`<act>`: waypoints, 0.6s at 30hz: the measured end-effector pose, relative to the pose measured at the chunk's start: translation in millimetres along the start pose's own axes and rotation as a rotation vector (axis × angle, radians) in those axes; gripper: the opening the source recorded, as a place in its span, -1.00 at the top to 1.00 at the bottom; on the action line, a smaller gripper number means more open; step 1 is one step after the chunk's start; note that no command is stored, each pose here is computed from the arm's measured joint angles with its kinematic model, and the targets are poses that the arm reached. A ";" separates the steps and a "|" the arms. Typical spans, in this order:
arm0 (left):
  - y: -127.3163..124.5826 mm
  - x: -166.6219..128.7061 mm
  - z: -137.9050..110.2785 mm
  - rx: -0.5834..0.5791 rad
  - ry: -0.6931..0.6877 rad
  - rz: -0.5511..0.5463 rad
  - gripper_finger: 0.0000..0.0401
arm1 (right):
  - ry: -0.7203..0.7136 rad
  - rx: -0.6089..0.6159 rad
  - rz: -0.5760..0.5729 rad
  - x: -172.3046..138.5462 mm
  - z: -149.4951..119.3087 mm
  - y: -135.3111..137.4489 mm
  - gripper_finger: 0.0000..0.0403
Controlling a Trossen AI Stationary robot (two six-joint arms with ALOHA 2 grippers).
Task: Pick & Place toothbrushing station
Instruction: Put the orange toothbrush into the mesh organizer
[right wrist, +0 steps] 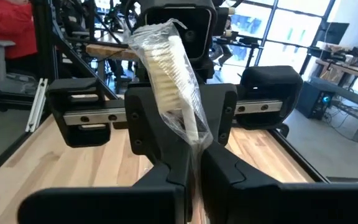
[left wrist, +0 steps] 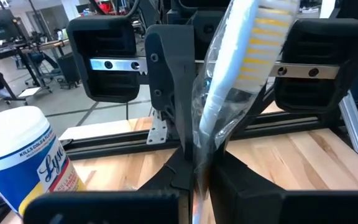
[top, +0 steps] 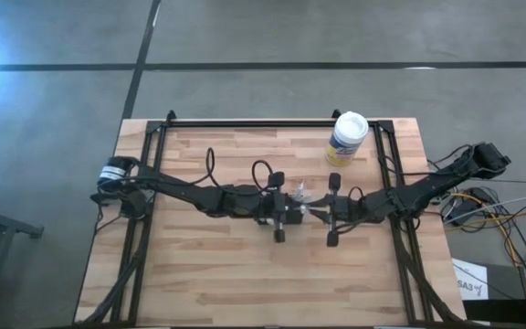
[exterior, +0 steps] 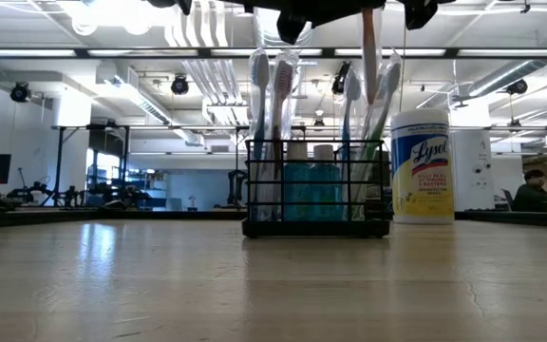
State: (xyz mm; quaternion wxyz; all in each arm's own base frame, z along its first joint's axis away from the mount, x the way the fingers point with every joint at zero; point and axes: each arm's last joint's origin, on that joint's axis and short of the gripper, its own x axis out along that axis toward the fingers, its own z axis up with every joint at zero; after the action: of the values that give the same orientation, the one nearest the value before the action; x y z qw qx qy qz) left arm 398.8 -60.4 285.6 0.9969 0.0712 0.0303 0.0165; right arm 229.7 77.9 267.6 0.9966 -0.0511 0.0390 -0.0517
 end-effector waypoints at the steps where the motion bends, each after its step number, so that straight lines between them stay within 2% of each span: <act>1: 0.0 0.0 -0.1 -0.002 0.001 -0.001 0.87 | 0.000 0.000 0.000 0.0 0.0 0.0 0.92; 3: -0.3 0.0 -0.2 -0.007 0.001 -0.004 0.86 | -0.001 0.001 0.000 0.0 0.1 0.0 0.92; 5: -0.2 -1.0 0.5 -0.004 -0.001 -0.013 0.77 | -0.003 0.005 0.000 0.0 0.3 0.0 0.92; 13: 2.1 -23.4 21.7 0.005 0.053 -0.078 0.08 | -0.019 0.018 -0.002 -0.3 2.3 -0.3 0.93; 18: 12.0 -57.9 49.4 -0.001 0.098 -0.087 -0.17 | -0.011 0.010 -0.005 0.0 1.2 -0.2 0.93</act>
State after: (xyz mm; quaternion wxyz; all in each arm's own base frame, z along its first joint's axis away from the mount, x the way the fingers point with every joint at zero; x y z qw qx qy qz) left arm 343.8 -57.6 339.5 0.9940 0.0686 0.0823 -0.0234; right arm 229.7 77.8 268.9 0.9969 -0.0465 0.0329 -0.0538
